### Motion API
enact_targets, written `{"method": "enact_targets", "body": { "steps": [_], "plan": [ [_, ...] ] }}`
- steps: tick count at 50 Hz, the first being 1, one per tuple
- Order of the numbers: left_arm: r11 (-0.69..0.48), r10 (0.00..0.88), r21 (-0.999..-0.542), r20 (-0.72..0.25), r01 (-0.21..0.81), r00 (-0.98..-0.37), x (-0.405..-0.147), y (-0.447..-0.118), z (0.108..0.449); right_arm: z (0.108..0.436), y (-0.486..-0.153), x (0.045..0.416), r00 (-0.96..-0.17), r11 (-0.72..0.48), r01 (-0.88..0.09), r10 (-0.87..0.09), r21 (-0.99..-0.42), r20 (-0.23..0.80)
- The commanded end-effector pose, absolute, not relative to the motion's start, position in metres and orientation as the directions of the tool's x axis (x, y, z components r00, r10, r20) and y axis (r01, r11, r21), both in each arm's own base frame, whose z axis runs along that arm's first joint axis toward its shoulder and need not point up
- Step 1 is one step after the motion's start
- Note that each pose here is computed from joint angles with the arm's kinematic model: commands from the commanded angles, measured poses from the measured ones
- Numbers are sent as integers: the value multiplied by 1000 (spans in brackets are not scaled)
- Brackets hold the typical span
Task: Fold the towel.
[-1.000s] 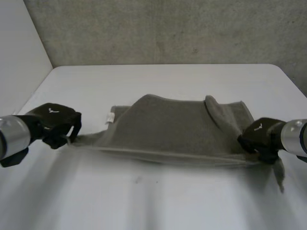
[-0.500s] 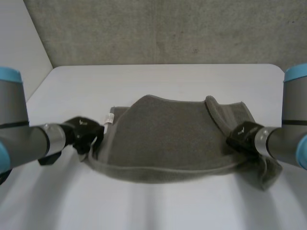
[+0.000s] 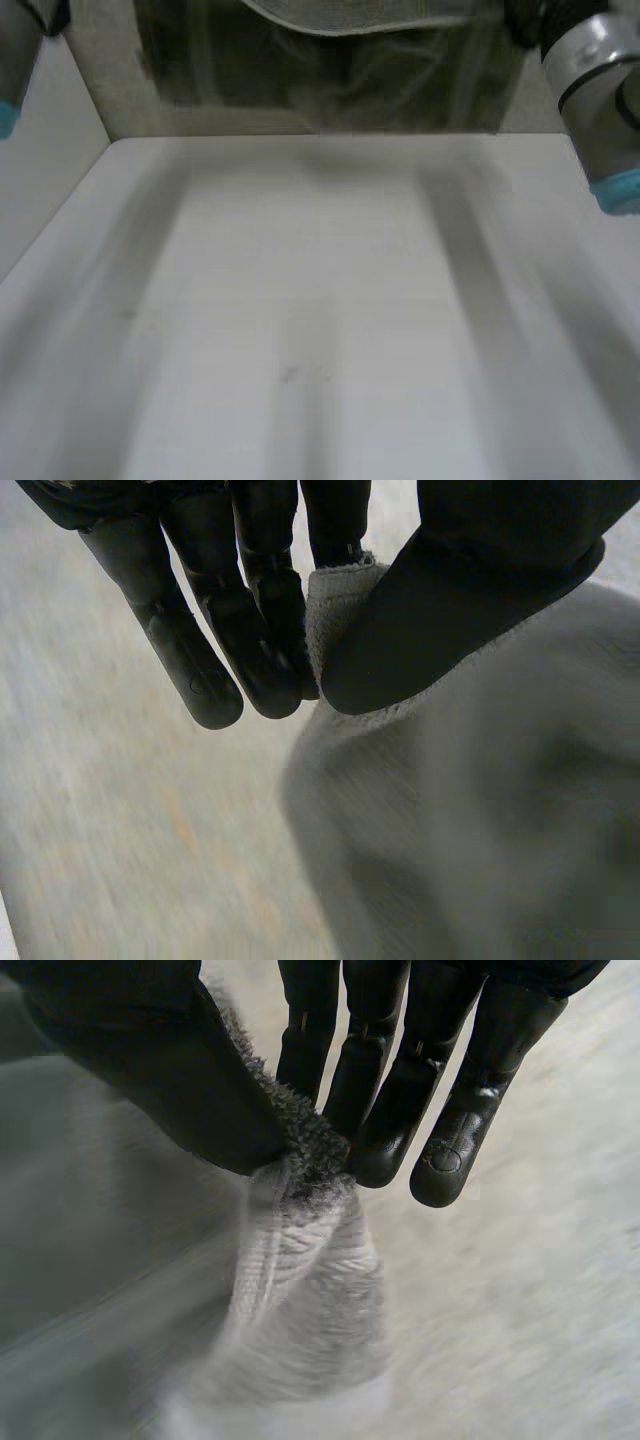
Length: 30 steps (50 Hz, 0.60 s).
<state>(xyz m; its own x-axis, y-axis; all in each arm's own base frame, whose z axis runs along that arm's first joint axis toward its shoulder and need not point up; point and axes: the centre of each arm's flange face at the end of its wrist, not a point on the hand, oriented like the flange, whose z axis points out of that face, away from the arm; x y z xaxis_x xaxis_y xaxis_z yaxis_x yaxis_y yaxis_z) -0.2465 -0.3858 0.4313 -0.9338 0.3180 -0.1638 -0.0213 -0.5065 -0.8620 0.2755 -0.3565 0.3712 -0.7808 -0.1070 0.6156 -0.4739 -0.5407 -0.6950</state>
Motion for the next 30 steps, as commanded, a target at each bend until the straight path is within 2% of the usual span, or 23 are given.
{"method": "enact_targets", "body": {
  "steps": [1,2,4,5,7,10,12,15,21,23,29,30],
  "plan": [
    [-143,449,-986,-146,91,-881,-245,-384,303,277,-356,277,-657,-260,-609,-365,-749,660],
    [-142,450,-986,-146,91,-881,-245,-384,303,277,-356,277,-656,-260,-609,-365,-749,660],
    [-21,488,-989,-138,146,-862,-242,-375,258,238,-351,280,-597,-195,-657,-457,-729,660],
    [-20,488,-989,-138,147,-862,-242,-375,257,237,-351,280,-596,-195,-657,-457,-728,660],
    [81,511,-975,-137,206,-849,-237,-362,220,197,-345,280,-544,-137,-692,-547,-709,636],
    [124,517,-964,-139,235,-845,-234,-356,204,179,-342,280,-522,-111,-707,-584,-699,622],
    [181,530,-939,-156,291,-833,-228,-345,181,150,-336,278,-485,-60,-742,-640,-668,596],
    [210,548,-917,-178,340,-817,-226,-334,167,143,-332,276,-463,-38,-760,-668,-649,582],
    [196,551,-913,-199,358,-810,-223,-322,174,154,-330,270,-487,0,-751,-675,-660,555],
    [173,542,-920,-210,352,-814,-220,-315,187,164,-325,268,-518,40,-730,-683,-682,515],
    [145,536,-927,-221,347,-814,-219,-307,198,169,-321,265,-591,125,-673,-684,-729,428],
    [138,534,-928,-224,346,-815,-218,-305,201,169,-324,260,-628,166,-644,-672,-746,393]
  ]
}}
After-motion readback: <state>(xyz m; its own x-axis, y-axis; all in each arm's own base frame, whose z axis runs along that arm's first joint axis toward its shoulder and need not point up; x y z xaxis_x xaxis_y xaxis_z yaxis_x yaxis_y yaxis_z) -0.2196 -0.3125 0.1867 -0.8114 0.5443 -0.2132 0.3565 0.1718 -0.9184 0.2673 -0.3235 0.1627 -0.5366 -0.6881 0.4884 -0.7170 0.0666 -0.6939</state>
